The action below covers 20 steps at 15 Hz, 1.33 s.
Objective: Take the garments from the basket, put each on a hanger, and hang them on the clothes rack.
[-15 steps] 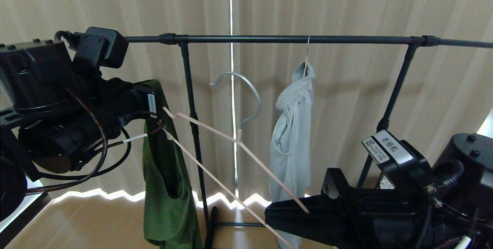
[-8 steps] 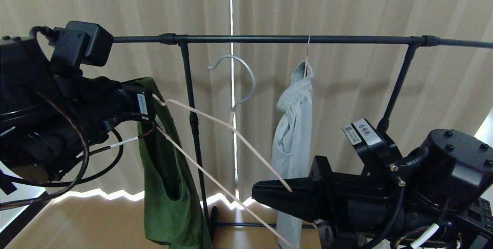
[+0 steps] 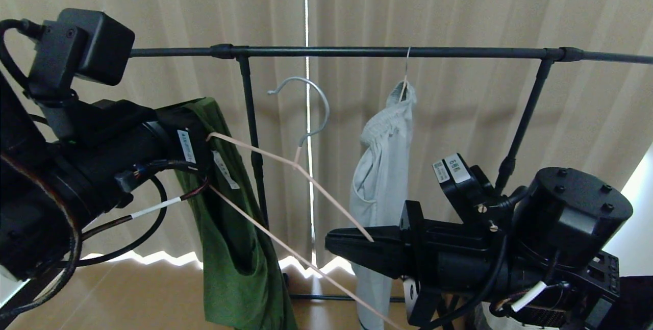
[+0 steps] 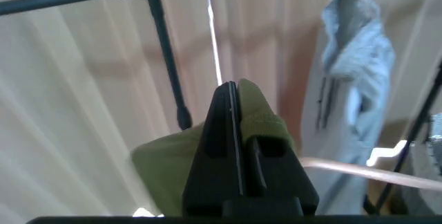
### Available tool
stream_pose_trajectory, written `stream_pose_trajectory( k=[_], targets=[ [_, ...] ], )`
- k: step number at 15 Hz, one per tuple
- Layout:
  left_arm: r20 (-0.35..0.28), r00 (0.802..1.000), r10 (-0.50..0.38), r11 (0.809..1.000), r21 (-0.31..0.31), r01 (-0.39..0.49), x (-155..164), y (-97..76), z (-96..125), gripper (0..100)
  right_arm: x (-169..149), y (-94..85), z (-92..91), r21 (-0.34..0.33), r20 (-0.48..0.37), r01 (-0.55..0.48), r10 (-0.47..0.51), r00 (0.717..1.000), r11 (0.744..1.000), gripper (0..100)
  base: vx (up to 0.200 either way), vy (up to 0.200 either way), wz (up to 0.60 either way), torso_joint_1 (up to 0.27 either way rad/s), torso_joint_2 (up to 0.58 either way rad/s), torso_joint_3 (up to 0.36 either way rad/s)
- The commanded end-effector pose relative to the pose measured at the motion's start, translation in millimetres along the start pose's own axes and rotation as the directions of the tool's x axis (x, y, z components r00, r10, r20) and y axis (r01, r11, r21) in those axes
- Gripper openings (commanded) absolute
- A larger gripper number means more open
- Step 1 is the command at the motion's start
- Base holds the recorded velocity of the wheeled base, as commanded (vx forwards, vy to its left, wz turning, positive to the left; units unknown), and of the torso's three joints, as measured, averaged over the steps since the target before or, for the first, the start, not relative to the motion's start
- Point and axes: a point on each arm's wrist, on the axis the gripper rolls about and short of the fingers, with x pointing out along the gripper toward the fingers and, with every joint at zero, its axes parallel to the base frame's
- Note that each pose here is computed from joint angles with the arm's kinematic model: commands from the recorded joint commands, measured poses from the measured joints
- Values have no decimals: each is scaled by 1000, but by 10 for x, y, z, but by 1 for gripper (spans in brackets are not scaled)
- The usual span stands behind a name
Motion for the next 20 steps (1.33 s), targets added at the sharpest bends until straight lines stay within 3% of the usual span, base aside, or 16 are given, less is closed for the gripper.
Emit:
stream_pose_trajectory(
  k=[1,4,9,15,20],
  targets=[
    [24,1000,-12,1000,-8,12,-88,0,50,0,9,-12,-17,3,-4,6,-6,1000,1000,0,0,0,0,0,0,0],
    [22,1000,20,1000,-7,-20,-42,40,59,0,0,-8,-28,4,-7,10,-10,1000,1000,0,0,0,0,0,0,0],
    [11,975,220,976,-3,-220,131,368,82,0,-67,-8,-45,11,-1,165,-165,986,986,0,0,0,0,0,0,0],
    [-37,963,265,964,16,-265,127,395,55,0,-190,-12,14,14,4,286,-286,958,958,0,0,0,0,0,0,0],
    [-35,979,201,979,-5,-201,90,250,58,0,-122,-87,41,16,6,307,-307,952,952,0,0,0,0,0,0,0]
  ],
)
